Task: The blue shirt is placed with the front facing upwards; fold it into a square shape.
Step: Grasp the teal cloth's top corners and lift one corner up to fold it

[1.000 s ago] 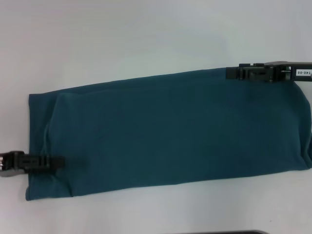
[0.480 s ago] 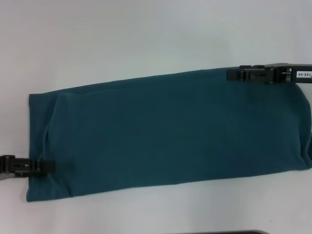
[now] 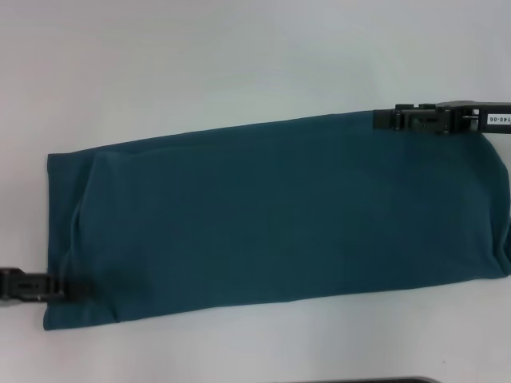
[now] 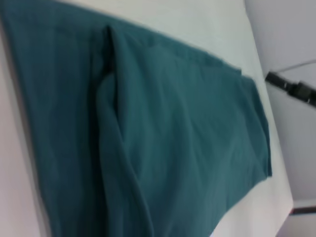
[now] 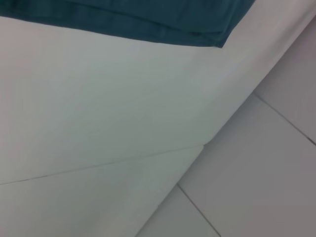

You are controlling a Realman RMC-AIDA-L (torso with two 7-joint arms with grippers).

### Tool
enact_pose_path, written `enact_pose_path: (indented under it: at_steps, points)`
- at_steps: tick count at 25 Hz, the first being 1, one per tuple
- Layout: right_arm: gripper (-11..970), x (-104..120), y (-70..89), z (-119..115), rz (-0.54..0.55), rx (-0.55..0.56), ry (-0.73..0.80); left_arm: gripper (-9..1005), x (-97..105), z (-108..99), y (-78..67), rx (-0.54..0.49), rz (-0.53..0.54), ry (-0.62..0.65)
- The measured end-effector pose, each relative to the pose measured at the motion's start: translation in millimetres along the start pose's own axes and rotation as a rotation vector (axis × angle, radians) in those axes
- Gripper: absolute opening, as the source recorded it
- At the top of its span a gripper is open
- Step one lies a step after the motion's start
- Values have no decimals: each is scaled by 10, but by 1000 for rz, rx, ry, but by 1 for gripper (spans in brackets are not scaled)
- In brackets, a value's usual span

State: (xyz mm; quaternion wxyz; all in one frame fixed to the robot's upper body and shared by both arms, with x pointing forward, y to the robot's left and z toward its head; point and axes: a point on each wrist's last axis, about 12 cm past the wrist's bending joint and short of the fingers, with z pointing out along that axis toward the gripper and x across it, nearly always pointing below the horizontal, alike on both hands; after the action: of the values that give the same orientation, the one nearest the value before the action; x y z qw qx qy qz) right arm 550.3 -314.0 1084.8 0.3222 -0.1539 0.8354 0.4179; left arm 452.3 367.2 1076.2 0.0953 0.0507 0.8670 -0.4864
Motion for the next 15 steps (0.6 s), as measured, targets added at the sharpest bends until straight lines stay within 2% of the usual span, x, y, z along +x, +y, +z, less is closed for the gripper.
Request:
enact_pose_path:
  at_steps: [6, 8, 15]
  points:
    - [895, 7, -6, 1, 3, 3, -1, 624, 32, 106, 54, -57, -36, 57]
    - [895, 2, -4, 4, 3, 3, -1, 623, 21, 98, 98, -98, -63, 46]
    - [894, -9, -1, 8, 4, 2, -1, 619, -18, 84, 142, -141, -85, 24]
